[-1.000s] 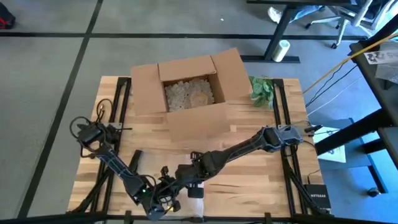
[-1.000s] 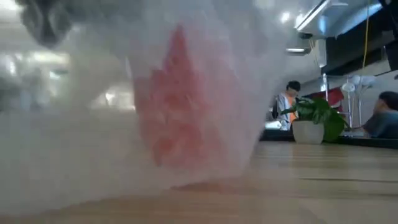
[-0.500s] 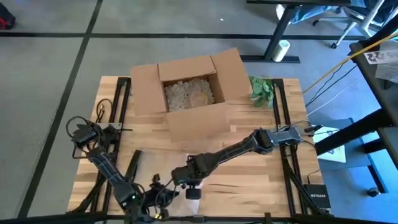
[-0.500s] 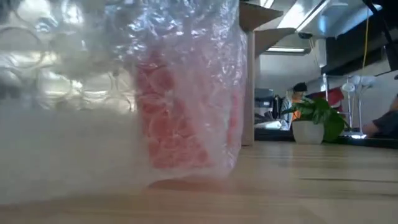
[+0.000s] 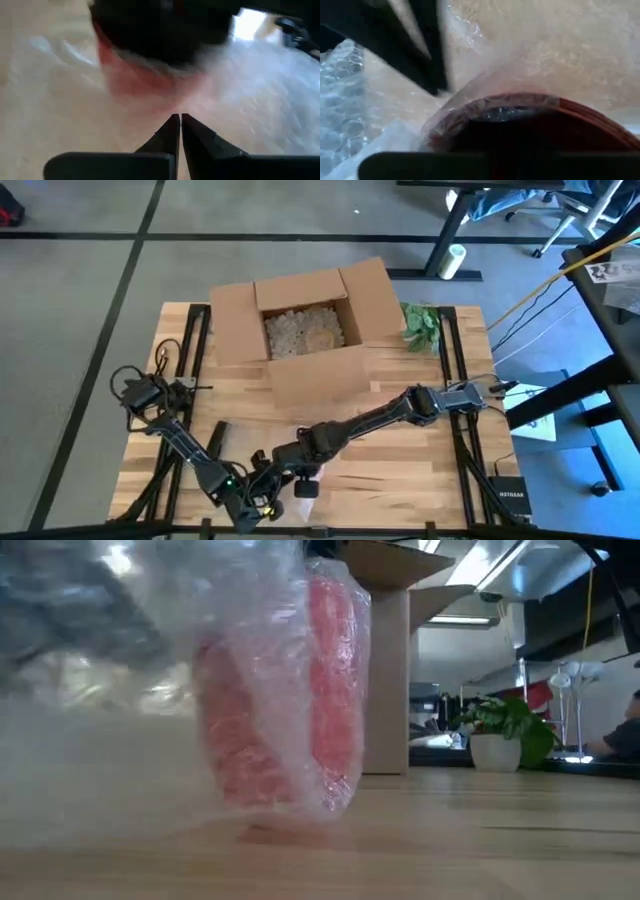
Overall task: Wrap mug
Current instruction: Wrap the red mug with bubble wrap
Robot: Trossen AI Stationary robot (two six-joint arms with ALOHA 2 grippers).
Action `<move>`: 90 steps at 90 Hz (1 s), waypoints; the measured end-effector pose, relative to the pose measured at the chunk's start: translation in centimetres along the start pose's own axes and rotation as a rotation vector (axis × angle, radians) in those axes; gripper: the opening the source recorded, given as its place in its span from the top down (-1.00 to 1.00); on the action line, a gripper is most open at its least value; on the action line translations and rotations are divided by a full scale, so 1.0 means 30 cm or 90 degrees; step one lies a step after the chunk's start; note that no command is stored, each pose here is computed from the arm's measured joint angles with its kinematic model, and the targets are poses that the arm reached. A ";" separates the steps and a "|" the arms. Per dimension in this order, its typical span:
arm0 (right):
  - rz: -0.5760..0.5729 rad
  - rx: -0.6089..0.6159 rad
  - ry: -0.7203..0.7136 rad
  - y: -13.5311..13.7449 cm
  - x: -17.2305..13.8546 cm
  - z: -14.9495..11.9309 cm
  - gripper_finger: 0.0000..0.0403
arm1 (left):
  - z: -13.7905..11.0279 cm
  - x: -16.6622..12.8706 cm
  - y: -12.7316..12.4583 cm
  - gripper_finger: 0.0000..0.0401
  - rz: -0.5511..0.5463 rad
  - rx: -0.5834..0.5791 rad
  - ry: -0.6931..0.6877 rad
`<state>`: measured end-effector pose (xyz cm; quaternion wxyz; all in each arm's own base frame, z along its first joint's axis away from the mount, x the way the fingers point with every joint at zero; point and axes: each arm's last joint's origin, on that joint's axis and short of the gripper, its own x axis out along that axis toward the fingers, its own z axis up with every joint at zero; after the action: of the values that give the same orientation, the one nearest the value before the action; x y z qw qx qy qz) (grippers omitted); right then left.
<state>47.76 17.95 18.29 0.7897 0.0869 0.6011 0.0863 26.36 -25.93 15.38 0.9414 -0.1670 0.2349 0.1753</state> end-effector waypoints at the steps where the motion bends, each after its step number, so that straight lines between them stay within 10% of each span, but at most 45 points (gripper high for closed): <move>1: 0.001 0.000 0.000 0.000 0.000 0.000 1.00 | 0.002 0.001 0.001 1.00 0.002 0.000 -0.004; 60: 0.019 0.001 0.003 0.027 0.000 -0.008 1.00 | 0.063 -0.045 -0.063 1.00 0.041 0.064 -0.134; 90: -0.030 0.020 -0.055 0.070 -0.197 -0.025 1.00 | 0.098 0.006 -0.034 1.00 0.063 0.060 -0.109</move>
<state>45.42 18.60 24.11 0.8154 0.0885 0.5695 0.0546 28.04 -25.61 17.98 0.9550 -0.0952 0.1692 0.2241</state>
